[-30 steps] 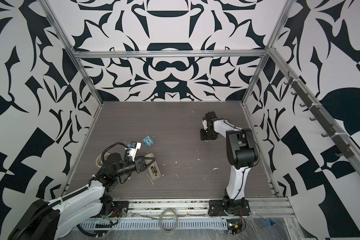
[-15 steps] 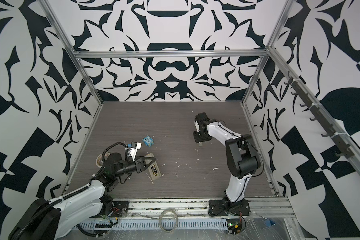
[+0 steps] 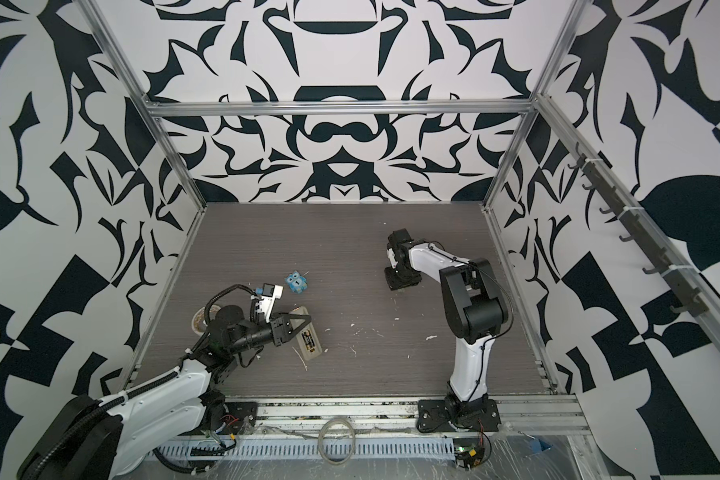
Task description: Load the batteries into the remote control
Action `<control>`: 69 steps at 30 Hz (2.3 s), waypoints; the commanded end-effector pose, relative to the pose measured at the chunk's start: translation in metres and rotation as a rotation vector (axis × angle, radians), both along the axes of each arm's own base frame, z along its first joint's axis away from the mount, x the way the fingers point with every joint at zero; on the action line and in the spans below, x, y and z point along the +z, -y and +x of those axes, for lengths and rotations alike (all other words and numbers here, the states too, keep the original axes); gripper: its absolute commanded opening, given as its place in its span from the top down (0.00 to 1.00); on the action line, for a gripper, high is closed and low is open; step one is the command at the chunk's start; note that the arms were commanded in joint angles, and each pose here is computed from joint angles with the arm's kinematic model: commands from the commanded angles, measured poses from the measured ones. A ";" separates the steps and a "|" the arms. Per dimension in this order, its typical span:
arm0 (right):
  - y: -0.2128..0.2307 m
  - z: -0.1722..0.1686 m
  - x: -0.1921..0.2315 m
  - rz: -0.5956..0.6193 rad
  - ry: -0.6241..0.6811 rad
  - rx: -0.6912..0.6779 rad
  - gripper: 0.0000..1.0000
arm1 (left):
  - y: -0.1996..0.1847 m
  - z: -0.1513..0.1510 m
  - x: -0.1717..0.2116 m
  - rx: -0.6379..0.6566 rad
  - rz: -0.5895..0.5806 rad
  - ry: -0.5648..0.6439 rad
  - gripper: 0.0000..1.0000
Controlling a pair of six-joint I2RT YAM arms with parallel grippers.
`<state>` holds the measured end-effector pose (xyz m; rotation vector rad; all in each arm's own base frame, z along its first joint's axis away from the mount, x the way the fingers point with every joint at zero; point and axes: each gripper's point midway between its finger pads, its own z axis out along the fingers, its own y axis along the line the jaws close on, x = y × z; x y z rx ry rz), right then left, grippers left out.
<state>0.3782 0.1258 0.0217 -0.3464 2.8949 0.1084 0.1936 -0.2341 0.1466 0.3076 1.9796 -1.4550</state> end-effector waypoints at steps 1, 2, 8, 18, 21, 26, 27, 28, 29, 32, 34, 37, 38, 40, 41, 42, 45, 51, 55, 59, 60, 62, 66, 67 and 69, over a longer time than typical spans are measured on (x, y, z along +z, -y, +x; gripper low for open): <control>-0.002 0.014 0.017 0.000 0.052 0.006 0.53 | 0.002 0.003 0.010 -0.005 -0.014 0.047 1.00; -0.002 0.013 0.015 -0.002 0.048 0.009 0.54 | 0.002 0.003 0.010 -0.004 -0.014 0.047 1.00; 0.000 0.013 0.010 -0.013 0.041 0.013 0.55 | 0.003 0.003 0.010 -0.004 -0.014 0.048 1.00; 0.007 0.012 0.012 -0.071 0.040 0.020 0.57 | 0.003 0.003 0.010 -0.006 -0.013 0.045 1.00; 0.007 0.011 0.015 -0.090 0.051 0.026 0.56 | 0.004 0.004 0.009 -0.008 -0.012 0.043 1.00; 0.006 0.012 0.014 -0.086 0.050 0.027 0.56 | 0.005 0.005 0.008 -0.012 -0.012 0.039 1.00; 0.006 0.011 0.013 -0.083 0.047 0.029 0.56 | 0.005 0.005 0.007 -0.012 -0.011 0.037 1.00; 0.005 0.011 0.012 -0.078 0.047 0.030 0.56 | 0.005 0.005 0.007 -0.012 -0.011 0.037 1.00; 0.004 0.011 0.011 -0.072 0.049 0.030 0.56 | 0.005 0.005 0.007 -0.012 -0.011 0.037 1.00; 0.002 0.012 0.010 -0.066 0.047 0.029 0.57 | 0.005 0.005 0.008 -0.011 -0.011 0.039 1.00; 0.002 0.012 0.009 -0.066 0.045 0.030 0.58 | 0.005 0.005 0.007 -0.011 -0.010 0.037 1.00; 0.001 0.012 0.008 -0.062 0.045 0.034 0.64 | 0.005 0.005 0.007 -0.010 -0.010 0.036 1.00; 0.001 0.011 0.008 -0.062 0.042 0.033 0.66 | 0.005 0.005 0.006 -0.012 -0.009 0.035 1.00; 0.000 0.011 0.006 -0.060 0.038 0.034 0.69 | 0.005 0.005 0.007 -0.012 -0.010 0.035 1.00; 0.001 0.011 0.006 -0.059 0.037 0.034 0.70 | 0.005 0.005 0.007 -0.012 -0.011 0.036 1.00; 0.000 0.011 0.005 -0.059 0.036 0.034 0.70 | 0.005 0.005 0.007 -0.013 -0.011 0.037 1.00; 0.000 0.011 0.002 -0.059 0.031 0.035 0.70 | 0.005 0.005 0.007 -0.011 -0.010 0.036 1.00; -0.001 0.010 -0.003 -0.054 0.020 0.042 0.70 | 0.005 0.005 0.007 -0.012 -0.011 0.037 1.00; 0.000 0.011 -0.006 -0.055 0.017 0.043 0.70 | 0.005 0.005 0.007 -0.012 -0.012 0.038 1.00; 0.002 0.011 -0.009 -0.056 0.010 0.039 0.70 | 0.005 0.005 0.007 -0.010 -0.013 0.038 1.00; 0.002 0.011 -0.009 -0.055 0.008 0.041 0.71 | 0.005 0.005 0.008 -0.011 -0.014 0.039 1.00; 0.003 0.011 -0.010 -0.056 0.005 0.039 0.72 | 0.004 0.005 0.008 -0.010 -0.014 0.040 1.00; 0.006 0.012 -0.009 -0.055 0.007 0.035 0.75 | 0.004 0.005 0.008 -0.011 -0.015 0.041 1.00; 0.005 0.011 -0.008 -0.055 0.006 0.037 0.75 | 0.004 0.005 0.007 -0.008 -0.013 0.040 1.00; 0.006 0.011 -0.007 -0.054 0.009 0.035 0.78 | 0.004 0.005 0.008 -0.008 -0.014 0.041 1.00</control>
